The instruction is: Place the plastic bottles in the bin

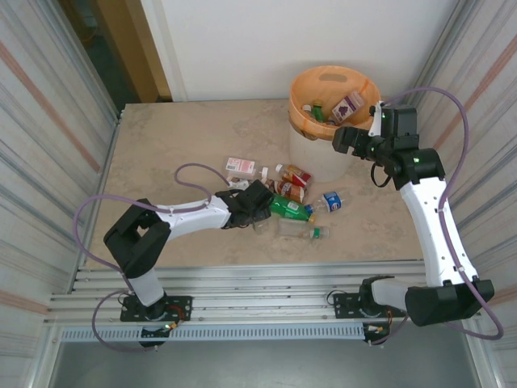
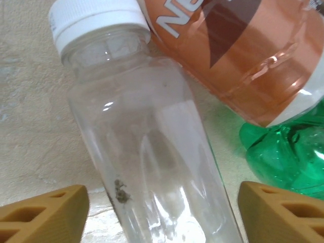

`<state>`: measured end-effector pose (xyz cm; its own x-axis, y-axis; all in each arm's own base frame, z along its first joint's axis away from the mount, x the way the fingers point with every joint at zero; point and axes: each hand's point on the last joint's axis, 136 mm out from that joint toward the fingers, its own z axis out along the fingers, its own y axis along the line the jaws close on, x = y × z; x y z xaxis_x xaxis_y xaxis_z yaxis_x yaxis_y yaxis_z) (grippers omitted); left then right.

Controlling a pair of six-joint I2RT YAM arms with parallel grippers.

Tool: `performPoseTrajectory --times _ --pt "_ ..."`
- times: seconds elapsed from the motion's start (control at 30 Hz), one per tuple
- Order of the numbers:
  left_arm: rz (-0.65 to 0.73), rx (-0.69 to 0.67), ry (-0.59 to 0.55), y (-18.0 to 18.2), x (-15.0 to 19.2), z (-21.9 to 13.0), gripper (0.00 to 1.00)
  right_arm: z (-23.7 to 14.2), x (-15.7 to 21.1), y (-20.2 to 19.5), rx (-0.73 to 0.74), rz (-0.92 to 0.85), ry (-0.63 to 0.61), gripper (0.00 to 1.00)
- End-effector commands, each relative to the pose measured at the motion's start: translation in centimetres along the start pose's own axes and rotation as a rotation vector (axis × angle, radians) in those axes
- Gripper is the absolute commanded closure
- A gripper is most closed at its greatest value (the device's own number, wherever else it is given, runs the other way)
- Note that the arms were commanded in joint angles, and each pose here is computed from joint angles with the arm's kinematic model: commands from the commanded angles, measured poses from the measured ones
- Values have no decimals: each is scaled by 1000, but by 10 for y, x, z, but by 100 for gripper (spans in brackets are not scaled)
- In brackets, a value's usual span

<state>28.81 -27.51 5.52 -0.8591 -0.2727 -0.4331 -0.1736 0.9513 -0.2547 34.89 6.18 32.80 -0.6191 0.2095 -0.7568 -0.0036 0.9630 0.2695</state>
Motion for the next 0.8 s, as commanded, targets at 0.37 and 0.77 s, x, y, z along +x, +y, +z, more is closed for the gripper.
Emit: performPoseTrajectory --times 0.37,0.77 --pt "82 -129 12 25 10 16 38 -1 -1 8 -26 7 -26 2" --pt "127 -167 -29 43 6 10 63 -9 -3 12 -39 2 -36 2"
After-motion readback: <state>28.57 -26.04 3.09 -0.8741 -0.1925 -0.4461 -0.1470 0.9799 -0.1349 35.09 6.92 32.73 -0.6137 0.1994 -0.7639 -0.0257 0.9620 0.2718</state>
